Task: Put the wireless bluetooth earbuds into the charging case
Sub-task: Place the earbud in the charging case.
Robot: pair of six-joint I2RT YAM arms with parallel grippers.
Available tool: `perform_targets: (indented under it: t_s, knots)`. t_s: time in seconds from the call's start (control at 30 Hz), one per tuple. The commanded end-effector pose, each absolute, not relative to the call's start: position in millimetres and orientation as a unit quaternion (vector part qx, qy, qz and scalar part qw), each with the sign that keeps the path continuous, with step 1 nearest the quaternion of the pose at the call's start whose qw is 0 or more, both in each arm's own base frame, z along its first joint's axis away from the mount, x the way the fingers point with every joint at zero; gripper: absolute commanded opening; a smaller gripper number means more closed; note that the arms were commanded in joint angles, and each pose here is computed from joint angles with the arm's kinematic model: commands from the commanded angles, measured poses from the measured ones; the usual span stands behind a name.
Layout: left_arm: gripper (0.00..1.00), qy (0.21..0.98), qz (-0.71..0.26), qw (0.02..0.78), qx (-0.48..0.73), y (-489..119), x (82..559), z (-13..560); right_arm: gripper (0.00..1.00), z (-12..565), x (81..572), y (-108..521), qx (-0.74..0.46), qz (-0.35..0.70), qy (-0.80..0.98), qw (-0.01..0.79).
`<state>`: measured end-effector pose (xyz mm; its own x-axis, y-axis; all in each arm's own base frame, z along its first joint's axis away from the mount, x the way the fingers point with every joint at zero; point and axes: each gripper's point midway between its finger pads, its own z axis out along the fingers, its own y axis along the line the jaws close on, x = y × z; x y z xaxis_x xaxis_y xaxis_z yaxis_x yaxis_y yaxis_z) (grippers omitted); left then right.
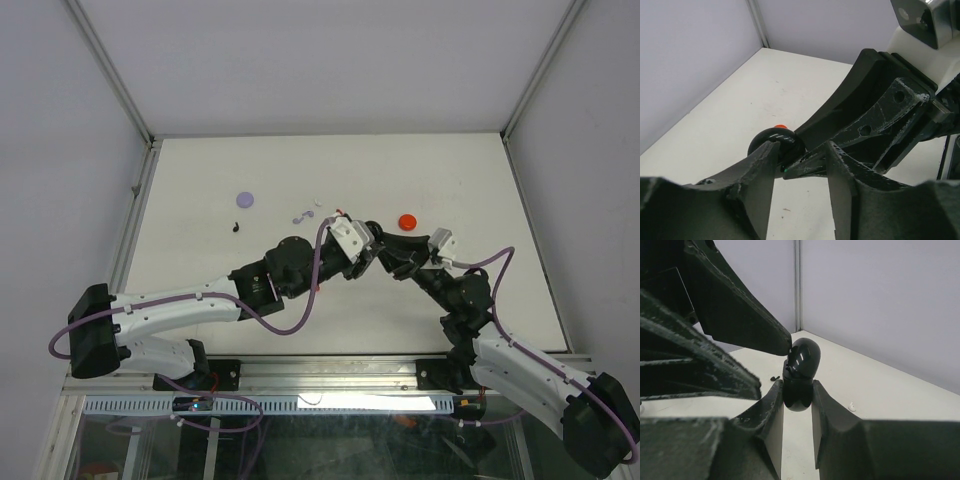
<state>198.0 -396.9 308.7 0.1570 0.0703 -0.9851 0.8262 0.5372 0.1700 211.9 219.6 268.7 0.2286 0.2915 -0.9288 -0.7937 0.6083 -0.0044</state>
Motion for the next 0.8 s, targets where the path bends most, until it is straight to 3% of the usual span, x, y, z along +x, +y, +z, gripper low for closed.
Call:
perform_targets:
  t_s: [0.0, 0.17, 0.37, 0.47, 0.77]
  knots:
    - [0.48, 0.59, -0.311, 0.654, 0.357, -395.6, 193.4, 322.8, 0.0, 306.0, 203.7, 210.2, -0.23, 0.369, 0.444, 0.783]
    - [0.64, 0.615, -0.301, 0.654, 0.321, -375.9, 198.9, 338.0, 0.0, 299.2, 206.3, 207.2, -0.226, 0.36, 0.455, 0.782]
    - [0.8, 0.683, -0.243, 0.639, 0.256, -337.4, 227.4, 317.7, 0.0, 294.8, 205.2, 204.7, -0.227, 0.354, 0.459, 0.783]
    - [0.84, 0.711, -0.234, 0.622, 0.231, -322.6, 236.6, 305.8, 0.0, 292.9, 204.7, 203.3, -0.228, 0.35, 0.461, 0.783]
    - [0.99, 0.67, -0.318, 0.606, 0.288, -330.5, 212.9, 316.6, 0.0, 290.9, 202.0, 206.9, -0.24, 0.355, 0.464, 0.775]
